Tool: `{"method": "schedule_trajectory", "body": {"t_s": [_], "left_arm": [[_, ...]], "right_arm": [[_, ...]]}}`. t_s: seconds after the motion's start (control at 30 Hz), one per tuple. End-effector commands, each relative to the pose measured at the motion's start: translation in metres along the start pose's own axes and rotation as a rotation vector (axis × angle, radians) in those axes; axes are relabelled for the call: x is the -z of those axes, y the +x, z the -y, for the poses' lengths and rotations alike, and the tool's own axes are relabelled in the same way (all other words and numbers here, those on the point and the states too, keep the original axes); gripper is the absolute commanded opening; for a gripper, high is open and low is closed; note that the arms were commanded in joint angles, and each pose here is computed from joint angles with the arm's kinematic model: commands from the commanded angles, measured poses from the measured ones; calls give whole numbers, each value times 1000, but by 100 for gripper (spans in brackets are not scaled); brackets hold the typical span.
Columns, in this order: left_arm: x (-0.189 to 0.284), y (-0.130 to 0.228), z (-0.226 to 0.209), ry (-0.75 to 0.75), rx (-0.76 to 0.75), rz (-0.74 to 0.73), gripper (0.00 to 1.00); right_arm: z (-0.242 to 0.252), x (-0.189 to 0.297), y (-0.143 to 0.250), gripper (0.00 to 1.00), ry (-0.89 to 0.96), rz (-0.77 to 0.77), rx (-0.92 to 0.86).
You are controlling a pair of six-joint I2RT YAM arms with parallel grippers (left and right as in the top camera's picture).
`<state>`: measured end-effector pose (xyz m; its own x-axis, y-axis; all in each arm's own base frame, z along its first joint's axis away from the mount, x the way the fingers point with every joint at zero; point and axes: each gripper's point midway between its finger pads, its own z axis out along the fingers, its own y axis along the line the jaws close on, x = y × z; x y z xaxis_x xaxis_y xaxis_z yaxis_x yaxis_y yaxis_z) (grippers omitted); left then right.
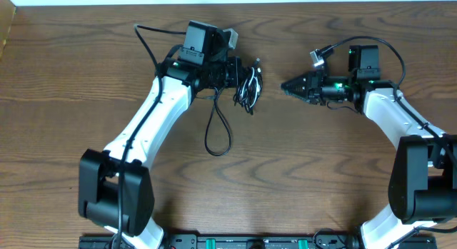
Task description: Untangle cables
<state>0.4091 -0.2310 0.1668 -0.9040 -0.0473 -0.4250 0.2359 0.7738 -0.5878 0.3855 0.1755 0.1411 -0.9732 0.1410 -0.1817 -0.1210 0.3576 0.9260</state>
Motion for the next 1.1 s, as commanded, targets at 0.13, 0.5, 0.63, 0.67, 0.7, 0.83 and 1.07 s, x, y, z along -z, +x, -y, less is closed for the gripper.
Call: {"method": "schedule_trajectory", "body": {"t_s": [0.13, 0.5, 0.63, 0.67, 0.7, 0.83, 1.07], "left_arm": [[-12, 9, 13, 106, 41, -53, 7], [-14, 13, 20, 115, 30, -65, 7], [-14, 13, 20, 116, 30, -65, 7], [-14, 13, 20, 116, 30, -66, 7], [-14, 13, 20, 115, 30, -65, 7], [-15, 11, 13, 81, 28, -52, 7], [-9, 14, -49, -265, 57, -15, 7]], "right_arm": [[-15, -26, 5, 47, 14, -16, -127], [-24, -61, 8, 30, 69, 12, -224], [-22, -66, 7, 19, 99, 39, -250], [-21, -67, 7, 16, 106, 44, -250], [-20, -67, 6, 11, 115, 52, -248], [-14, -66, 1, 1, 144, 80, -196], [-17, -54, -7, 1, 139, 95, -54]]}}
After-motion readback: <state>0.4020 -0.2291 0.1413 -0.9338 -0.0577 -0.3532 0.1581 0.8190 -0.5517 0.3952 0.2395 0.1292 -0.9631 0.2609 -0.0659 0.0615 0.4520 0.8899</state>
